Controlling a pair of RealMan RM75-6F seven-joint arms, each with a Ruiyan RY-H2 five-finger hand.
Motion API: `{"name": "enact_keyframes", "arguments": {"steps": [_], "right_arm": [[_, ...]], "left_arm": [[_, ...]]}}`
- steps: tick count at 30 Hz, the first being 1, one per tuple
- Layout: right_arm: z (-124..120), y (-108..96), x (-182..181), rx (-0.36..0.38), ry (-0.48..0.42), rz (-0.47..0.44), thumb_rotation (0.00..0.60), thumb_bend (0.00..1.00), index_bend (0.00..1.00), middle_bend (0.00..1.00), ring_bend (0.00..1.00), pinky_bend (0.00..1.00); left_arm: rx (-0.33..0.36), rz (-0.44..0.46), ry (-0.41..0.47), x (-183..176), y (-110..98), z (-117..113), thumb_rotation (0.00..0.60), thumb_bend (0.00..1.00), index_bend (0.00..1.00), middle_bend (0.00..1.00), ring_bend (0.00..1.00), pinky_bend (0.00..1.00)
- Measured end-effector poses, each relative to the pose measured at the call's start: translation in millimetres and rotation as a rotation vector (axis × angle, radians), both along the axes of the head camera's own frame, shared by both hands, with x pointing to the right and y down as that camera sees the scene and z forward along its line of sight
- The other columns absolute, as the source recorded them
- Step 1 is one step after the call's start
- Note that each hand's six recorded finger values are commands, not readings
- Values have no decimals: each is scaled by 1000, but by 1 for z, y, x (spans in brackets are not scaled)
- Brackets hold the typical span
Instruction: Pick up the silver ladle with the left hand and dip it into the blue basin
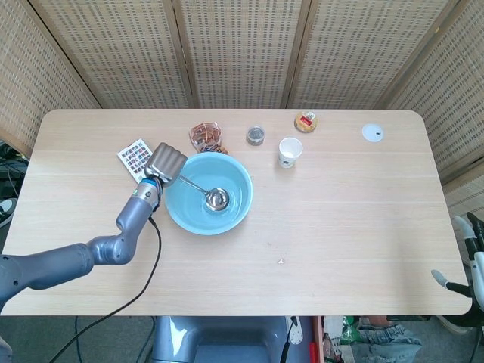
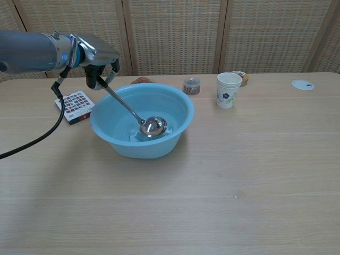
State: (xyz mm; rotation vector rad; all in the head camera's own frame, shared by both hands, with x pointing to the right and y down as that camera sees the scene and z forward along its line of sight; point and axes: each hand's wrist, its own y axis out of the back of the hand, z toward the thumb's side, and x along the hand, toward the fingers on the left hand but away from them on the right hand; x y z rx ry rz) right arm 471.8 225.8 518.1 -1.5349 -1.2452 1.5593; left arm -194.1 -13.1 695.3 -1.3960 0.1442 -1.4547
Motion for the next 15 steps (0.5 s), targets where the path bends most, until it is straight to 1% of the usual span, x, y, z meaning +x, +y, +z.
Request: {"name": "enact_keyframes", "arguments": {"steps": [7,15], "right_arm": [[2,-1,1,-8,-4,7,600,0,0,0,0,0],[2,-1,1,-10,-7,9,600,0,0,0,0,0]], "left_arm": [[10,36,-45,14,2,8,600,556,881,987,992,1000],[40,120,-125,25,7,13,600,566,886,987,992,1000]]}}
